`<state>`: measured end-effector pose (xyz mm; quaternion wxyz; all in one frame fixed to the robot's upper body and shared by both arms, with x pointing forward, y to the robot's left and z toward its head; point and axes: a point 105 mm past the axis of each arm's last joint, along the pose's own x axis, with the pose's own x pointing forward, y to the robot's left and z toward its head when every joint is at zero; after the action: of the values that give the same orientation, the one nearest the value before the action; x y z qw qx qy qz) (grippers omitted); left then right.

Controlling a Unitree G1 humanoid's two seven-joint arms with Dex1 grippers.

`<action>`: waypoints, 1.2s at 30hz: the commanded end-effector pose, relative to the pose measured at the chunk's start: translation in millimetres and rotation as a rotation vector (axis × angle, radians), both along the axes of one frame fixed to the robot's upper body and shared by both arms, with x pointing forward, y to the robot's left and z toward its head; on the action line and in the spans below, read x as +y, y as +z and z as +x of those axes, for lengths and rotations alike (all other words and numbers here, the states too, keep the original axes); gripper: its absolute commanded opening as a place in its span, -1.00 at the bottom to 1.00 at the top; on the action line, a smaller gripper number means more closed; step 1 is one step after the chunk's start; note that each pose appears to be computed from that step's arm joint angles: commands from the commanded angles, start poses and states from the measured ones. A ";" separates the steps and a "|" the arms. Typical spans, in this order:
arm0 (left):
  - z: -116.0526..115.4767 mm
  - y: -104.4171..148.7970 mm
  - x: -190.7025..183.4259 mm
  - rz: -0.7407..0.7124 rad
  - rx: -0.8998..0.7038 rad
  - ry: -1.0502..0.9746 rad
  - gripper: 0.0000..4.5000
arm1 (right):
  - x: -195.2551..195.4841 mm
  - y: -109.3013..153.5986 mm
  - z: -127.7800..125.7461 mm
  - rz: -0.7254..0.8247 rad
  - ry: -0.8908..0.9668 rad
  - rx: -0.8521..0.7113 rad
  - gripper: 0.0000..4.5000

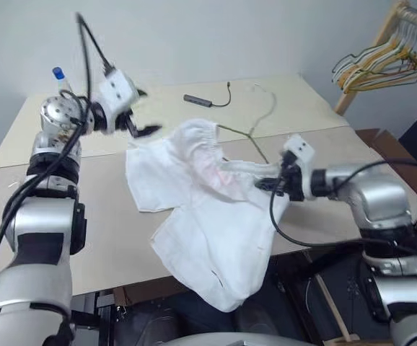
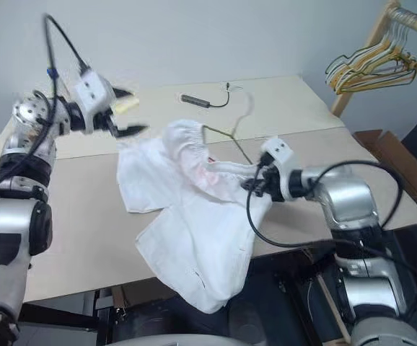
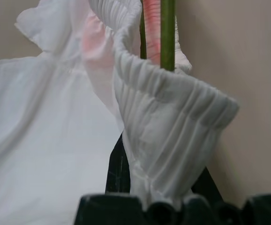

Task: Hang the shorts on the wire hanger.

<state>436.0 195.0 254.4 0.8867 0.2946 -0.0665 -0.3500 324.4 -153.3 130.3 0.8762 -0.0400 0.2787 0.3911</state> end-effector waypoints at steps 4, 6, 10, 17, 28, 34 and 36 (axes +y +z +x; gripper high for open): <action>-39.2 66.6 -39.9 -0.473 -0.058 -0.294 0.99 | -75.3 22.7 -22.2 0.097 -0.468 0.030 -1.00; -56.8 67.0 -56.4 -0.538 -0.028 -0.379 0.99 | -104.1 24.8 -28.4 0.127 -0.620 0.037 -1.00; -77.4 63.7 -77.7 -0.560 0.003 -0.450 0.99 | -149.4 30.8 -31.7 0.154 -0.853 0.022 -1.00; -92.6 67.6 -94.9 -0.590 0.052 -0.544 0.99 | -204.7 68.4 -24.0 0.195 -1.124 -0.007 -1.00; -100.0 82.4 -100.6 -0.681 0.071 -0.593 0.99 | -264.7 116.8 -28.4 0.337 -1.541 0.103 -1.00; -101.0 79.4 -101.1 -0.679 0.075 -0.590 0.99 | -286.2 112.5 -30.3 0.412 -1.698 0.133 -1.00; -102.8 77.2 -103.6 -0.666 0.079 -0.593 0.99 | -289.0 106.5 -30.8 0.411 -1.729 0.159 -1.00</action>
<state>341.3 92.8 320.9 0.8027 -0.0692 -0.2046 -0.5559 298.6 -432.3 226.7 0.8382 0.3614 0.2226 -0.3423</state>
